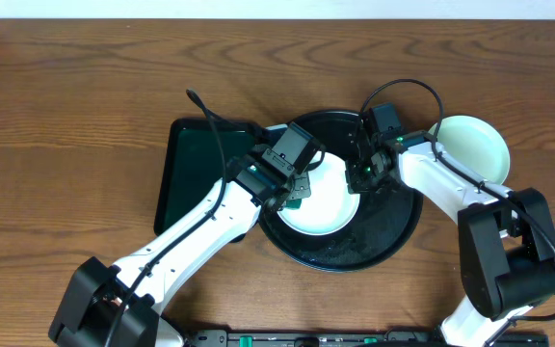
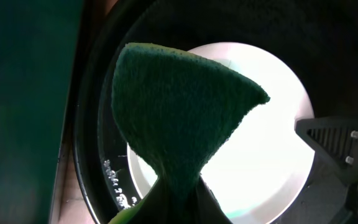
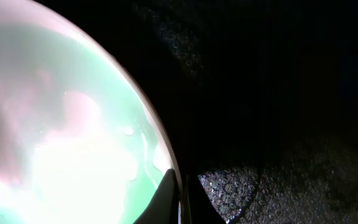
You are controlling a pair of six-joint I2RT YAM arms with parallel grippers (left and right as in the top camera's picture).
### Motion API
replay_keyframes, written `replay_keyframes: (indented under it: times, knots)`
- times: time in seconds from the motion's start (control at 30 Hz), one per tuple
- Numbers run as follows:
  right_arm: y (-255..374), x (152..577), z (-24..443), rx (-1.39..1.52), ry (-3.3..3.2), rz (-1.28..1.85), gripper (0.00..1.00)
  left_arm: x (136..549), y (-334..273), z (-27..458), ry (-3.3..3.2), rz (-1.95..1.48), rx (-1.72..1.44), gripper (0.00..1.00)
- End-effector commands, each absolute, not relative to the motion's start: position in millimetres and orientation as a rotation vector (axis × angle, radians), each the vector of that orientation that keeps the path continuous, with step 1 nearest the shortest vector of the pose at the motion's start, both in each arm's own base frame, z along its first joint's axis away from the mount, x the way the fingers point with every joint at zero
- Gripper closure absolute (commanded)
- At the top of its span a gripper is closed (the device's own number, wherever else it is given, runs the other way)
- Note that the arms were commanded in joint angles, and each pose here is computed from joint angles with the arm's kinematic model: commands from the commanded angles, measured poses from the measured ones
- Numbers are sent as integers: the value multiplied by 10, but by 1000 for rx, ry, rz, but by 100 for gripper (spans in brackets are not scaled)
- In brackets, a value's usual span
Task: Clean dirty plates on tray and stack at the side
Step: 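Wipe the plate's left side with the sponge in left gripper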
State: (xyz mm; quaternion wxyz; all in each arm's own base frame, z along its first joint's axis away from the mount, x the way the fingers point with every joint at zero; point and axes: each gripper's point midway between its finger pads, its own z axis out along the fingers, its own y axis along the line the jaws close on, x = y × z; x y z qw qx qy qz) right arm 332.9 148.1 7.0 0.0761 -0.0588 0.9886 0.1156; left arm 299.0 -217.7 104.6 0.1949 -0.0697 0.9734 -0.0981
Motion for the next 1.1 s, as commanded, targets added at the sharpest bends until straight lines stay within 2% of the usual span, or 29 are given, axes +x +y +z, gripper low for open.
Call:
replay_keyframes:
  times: [0.0,0.2,0.23,0.33,0.5,0.67,0.73,0.83,0.87,0.93,0.97,1.07]
  knots:
    - [1474,3298,47,-157,2973,326,99,2991,-2096,1000,2724,-220,-177,93]
    - [1474,3298,47,-157,2973,326,99,2991,-2095,992,2726,-218,-177,93]
    - [1476,3297,47,-158,2973,326,97,2990,-2095,988,2727,-217,-177,93]
    - [1474,3298,47,-157,2973,326,80,2990,-2095,972,2730,-213,-176,93]
    - [1473,3304,48,-157,2971,323,76,2989,-2094,952,2735,-208,-176,93]
    - [1471,3312,48,-157,2968,321,87,2987,-2092,937,2739,-204,-176,93]
    - [1472,3313,49,-169,2965,320,97,2986,-2093,928,2741,-202,-175,92]
    - [1472,3318,49,-169,2963,319,98,2985,-2093,916,2743,-199,-175,93]
    - [1472,3320,49,-169,2963,320,94,2985,-2093,914,2744,-198,-175,93]
    - [1473,3322,50,-169,2962,320,75,2985,-2092,908,2745,-196,-175,93]
    - [1475,3328,51,-169,2959,321,71,2985,-2092,907,2746,-196,-175,92]
    - [1478,3348,54,-170,2950,319,71,2985,-2093,907,2745,-196,-175,93]
